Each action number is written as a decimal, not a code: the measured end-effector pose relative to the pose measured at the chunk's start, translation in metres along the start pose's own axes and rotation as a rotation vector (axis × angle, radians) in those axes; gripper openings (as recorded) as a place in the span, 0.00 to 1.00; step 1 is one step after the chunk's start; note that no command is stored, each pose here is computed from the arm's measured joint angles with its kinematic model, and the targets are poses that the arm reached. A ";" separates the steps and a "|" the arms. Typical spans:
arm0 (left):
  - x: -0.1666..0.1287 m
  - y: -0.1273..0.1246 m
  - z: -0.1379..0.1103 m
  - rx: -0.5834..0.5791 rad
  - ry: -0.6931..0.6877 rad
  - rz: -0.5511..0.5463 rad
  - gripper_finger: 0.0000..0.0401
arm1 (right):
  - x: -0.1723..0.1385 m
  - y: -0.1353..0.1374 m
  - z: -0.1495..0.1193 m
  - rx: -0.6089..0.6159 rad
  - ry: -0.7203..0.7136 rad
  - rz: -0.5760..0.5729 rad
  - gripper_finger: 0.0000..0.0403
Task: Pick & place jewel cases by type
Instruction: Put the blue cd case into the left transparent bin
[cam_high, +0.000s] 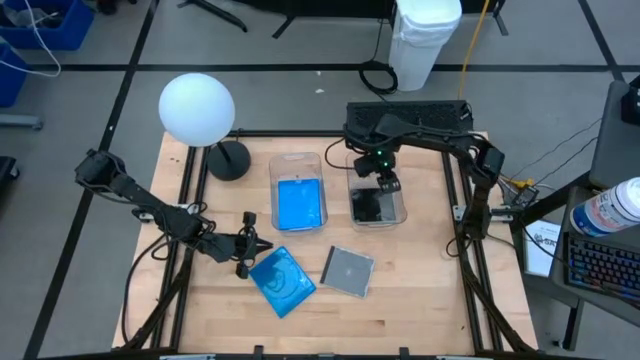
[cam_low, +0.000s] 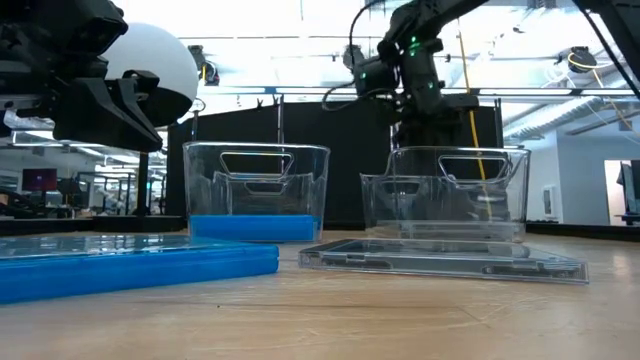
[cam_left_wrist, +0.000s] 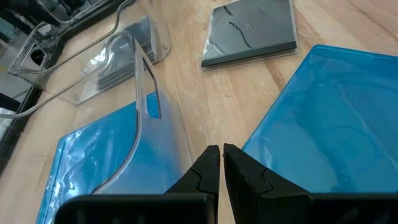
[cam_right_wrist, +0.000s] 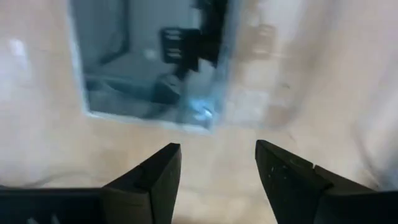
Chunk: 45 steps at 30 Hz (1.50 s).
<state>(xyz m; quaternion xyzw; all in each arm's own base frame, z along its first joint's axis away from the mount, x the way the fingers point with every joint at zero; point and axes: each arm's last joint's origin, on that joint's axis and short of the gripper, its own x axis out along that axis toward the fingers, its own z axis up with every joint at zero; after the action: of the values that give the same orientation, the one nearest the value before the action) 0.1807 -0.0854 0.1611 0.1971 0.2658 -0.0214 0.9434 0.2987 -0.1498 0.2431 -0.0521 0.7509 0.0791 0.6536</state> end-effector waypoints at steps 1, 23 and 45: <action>0.000 0.000 0.000 -0.004 0.000 0.000 0.08 | -0.004 0.002 -0.002 -0.001 0.013 -0.040 0.50; 0.000 0.000 0.000 -0.041 -0.003 0.004 0.08 | -0.180 0.170 -0.107 0.266 -0.952 -0.370 0.14; -0.016 -0.029 0.001 -0.270 -0.036 -0.135 0.01 | 0.031 0.281 0.038 -0.138 -1.342 -0.292 0.00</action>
<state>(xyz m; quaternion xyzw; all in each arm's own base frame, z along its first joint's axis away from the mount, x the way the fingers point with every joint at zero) 0.1632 -0.1135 0.1594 0.0497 0.2620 -0.0521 0.9624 0.2806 0.1339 0.2210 -0.1340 0.1625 0.0531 0.9761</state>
